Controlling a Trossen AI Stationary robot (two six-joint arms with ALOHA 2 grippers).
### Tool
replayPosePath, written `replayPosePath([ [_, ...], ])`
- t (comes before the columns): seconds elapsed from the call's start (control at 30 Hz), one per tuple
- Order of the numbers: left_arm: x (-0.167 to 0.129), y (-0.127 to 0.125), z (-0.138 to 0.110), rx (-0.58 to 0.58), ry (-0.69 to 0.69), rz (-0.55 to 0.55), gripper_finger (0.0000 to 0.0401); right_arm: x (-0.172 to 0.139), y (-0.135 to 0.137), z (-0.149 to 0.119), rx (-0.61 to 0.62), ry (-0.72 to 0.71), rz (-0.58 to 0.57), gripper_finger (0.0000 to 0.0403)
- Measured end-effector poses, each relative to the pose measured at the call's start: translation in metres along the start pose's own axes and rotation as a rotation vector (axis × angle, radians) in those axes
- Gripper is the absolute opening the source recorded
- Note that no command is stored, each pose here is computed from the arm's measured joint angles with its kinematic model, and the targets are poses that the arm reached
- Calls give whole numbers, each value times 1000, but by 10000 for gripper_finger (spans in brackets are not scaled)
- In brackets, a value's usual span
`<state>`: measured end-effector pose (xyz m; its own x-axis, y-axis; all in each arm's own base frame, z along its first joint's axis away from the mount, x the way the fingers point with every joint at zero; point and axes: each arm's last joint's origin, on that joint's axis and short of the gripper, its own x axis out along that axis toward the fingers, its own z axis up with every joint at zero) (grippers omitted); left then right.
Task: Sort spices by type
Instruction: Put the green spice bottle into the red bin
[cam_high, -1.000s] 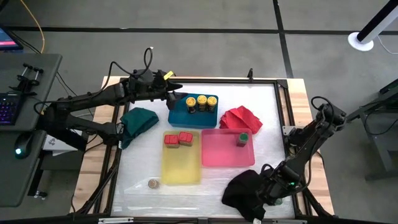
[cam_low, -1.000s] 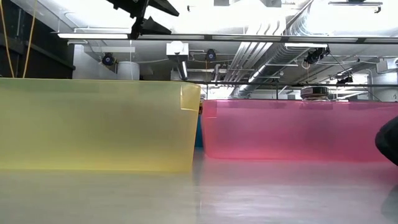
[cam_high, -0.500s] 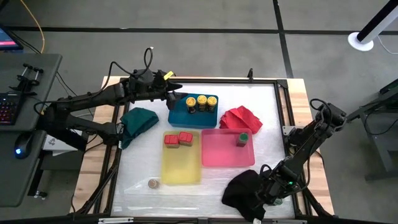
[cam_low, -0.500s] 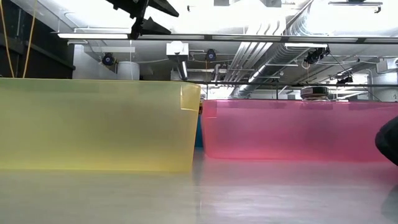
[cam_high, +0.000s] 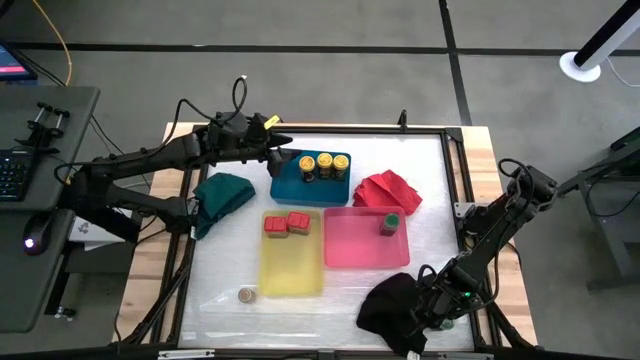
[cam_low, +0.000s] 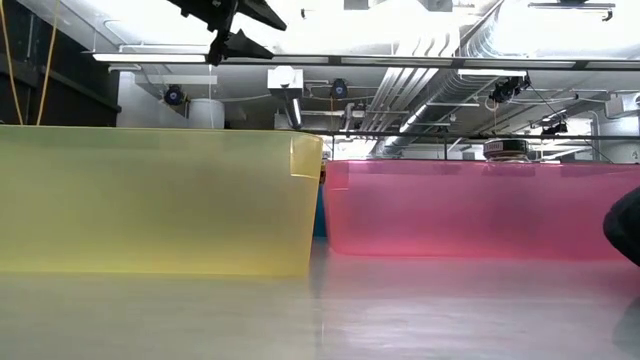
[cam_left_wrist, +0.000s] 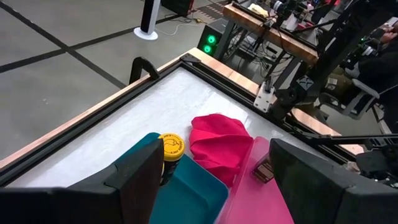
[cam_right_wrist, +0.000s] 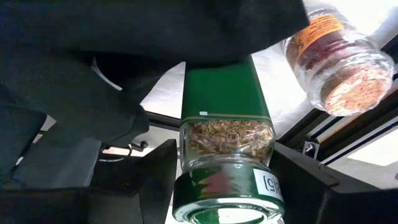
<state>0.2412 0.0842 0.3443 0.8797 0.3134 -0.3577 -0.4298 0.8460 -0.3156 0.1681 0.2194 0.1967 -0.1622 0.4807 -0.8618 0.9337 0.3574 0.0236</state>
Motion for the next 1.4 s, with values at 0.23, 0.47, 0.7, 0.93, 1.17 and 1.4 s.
replayPosePath([
  [0.23,0,0,0,1,5,2,278,0,0,0,-8,-1,0,227],
  [0.47,0,0,-1,17,7,3,278,0,0,0,-26,-1,0,225],
  [0.7,0,0,-1,19,7,3,278,0,1,-1,-81,8,10,196],
  [0.93,0,0,-1,44,7,3,278,-11,12,-15,-214,80,76,196],
  [1.17,0,0,-1,44,4,7,278,-62,25,-43,-374,105,194,196],
  [1.4,0,0,0,36,3,8,278,-128,42,-15,-476,-186,309,196],
])
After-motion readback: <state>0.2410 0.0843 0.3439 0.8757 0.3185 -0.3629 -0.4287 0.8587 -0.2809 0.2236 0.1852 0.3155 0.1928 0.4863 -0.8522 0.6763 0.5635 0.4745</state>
